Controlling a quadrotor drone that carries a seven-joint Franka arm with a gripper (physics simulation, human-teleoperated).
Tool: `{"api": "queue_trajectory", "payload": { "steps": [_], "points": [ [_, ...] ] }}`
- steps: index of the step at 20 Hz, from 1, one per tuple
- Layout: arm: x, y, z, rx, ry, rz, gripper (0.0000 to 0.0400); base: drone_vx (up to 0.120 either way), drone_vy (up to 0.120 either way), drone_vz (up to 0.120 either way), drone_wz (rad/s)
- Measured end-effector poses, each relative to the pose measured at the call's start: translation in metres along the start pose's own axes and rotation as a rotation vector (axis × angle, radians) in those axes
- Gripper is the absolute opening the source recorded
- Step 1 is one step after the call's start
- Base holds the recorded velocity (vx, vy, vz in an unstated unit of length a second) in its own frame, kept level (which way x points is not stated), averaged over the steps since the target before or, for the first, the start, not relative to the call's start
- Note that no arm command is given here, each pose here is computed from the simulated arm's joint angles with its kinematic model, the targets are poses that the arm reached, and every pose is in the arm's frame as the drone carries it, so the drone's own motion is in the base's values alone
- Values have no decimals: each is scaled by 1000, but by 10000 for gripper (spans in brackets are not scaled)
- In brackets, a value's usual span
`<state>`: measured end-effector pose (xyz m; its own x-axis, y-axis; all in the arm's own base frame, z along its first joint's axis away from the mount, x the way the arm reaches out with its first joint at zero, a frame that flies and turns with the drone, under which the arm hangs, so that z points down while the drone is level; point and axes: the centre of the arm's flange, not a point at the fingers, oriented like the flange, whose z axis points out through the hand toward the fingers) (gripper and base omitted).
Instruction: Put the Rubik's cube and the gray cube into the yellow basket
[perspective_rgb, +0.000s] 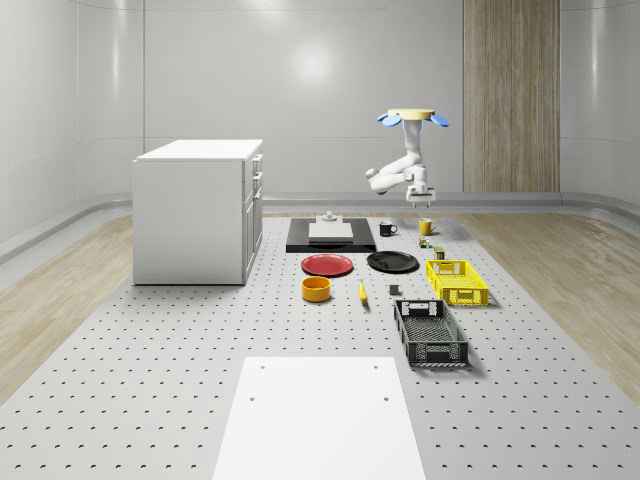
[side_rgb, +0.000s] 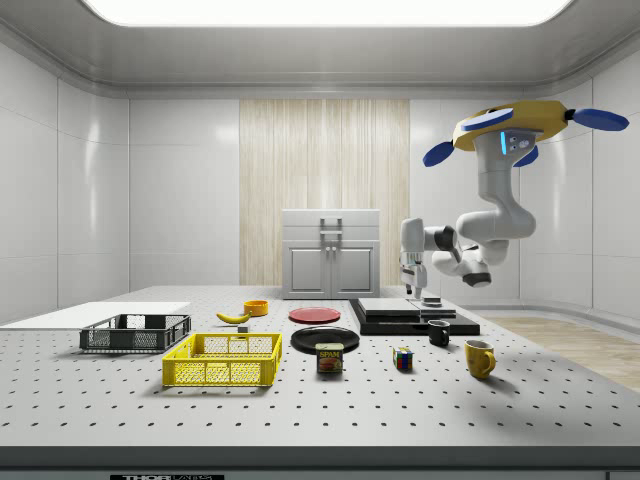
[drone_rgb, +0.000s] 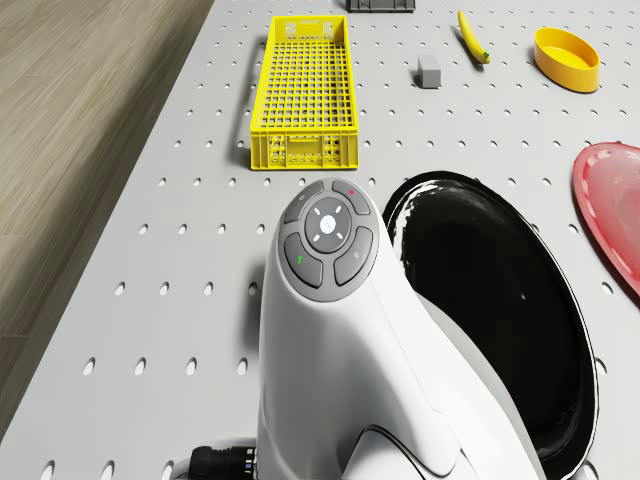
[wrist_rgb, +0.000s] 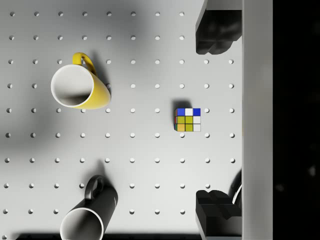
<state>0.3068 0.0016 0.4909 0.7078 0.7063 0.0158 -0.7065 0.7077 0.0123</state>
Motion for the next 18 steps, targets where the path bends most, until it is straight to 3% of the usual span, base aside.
{"api": "queue_trajectory", "payload": {
  "steps": [2,7,14,18],
  "points": [
    [0,0,0,-4,4,0,400,20,0,-120,0],
    [-1,-1,0,-9,10,0,400,120,0,-120,0],
    [-1,-1,0,-12,13,0,400,0,0,-120,0],
    [-1,-1,0,-12,13,0,400,0,60,-120,0]
  ]
}}
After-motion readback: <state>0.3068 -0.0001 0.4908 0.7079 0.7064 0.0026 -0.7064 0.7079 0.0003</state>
